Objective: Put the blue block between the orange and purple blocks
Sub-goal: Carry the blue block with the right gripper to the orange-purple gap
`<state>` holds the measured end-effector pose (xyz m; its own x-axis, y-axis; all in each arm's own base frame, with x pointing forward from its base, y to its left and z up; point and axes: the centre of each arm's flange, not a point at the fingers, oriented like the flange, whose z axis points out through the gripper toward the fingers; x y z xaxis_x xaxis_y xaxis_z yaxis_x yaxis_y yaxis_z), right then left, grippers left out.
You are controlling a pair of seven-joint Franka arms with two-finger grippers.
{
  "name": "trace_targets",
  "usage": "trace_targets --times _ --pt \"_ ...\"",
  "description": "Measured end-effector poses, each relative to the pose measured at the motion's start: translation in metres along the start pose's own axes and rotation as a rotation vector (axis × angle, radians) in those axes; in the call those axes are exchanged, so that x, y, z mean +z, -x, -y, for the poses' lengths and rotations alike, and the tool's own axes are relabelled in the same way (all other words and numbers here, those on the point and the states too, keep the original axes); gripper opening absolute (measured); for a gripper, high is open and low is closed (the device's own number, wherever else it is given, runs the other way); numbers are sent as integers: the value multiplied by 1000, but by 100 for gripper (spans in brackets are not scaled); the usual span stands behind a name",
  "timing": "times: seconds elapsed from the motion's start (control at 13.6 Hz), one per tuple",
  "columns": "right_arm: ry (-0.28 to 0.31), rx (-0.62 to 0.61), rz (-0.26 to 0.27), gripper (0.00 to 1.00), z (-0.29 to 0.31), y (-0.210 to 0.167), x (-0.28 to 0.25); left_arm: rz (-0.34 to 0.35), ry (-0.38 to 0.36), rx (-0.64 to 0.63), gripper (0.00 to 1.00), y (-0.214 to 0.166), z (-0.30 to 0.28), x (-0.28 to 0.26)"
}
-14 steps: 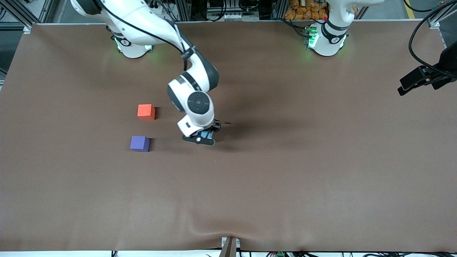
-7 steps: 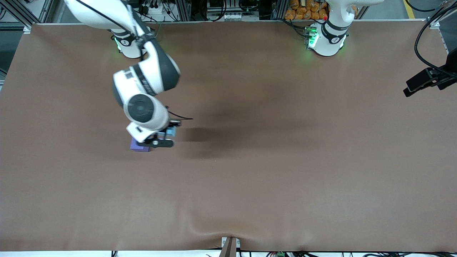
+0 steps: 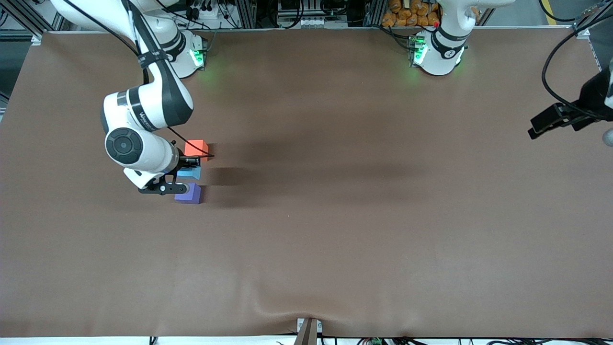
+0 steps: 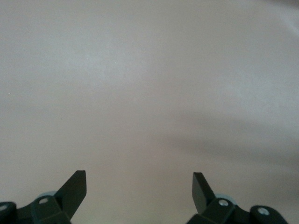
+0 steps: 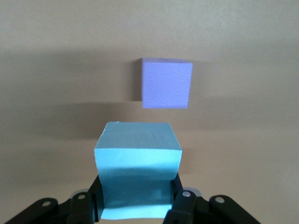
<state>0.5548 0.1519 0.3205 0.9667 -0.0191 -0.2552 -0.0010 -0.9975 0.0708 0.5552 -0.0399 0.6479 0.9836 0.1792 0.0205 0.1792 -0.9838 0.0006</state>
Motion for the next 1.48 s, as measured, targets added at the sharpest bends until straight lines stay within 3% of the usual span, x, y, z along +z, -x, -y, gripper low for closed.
trace_targets --times 0.44,0.96,1.48 --pt "-14 -10 -26 56 -15 3 37 -9 -8 40 100 42 -13 -12" --pt "-10 -15 -13 56 -16 6 45 -7 -10 48 100 46 -16 -11" --pt "-21 -19 -39 56 -25 7 60 20 -18 47 100 49 -15 -9"
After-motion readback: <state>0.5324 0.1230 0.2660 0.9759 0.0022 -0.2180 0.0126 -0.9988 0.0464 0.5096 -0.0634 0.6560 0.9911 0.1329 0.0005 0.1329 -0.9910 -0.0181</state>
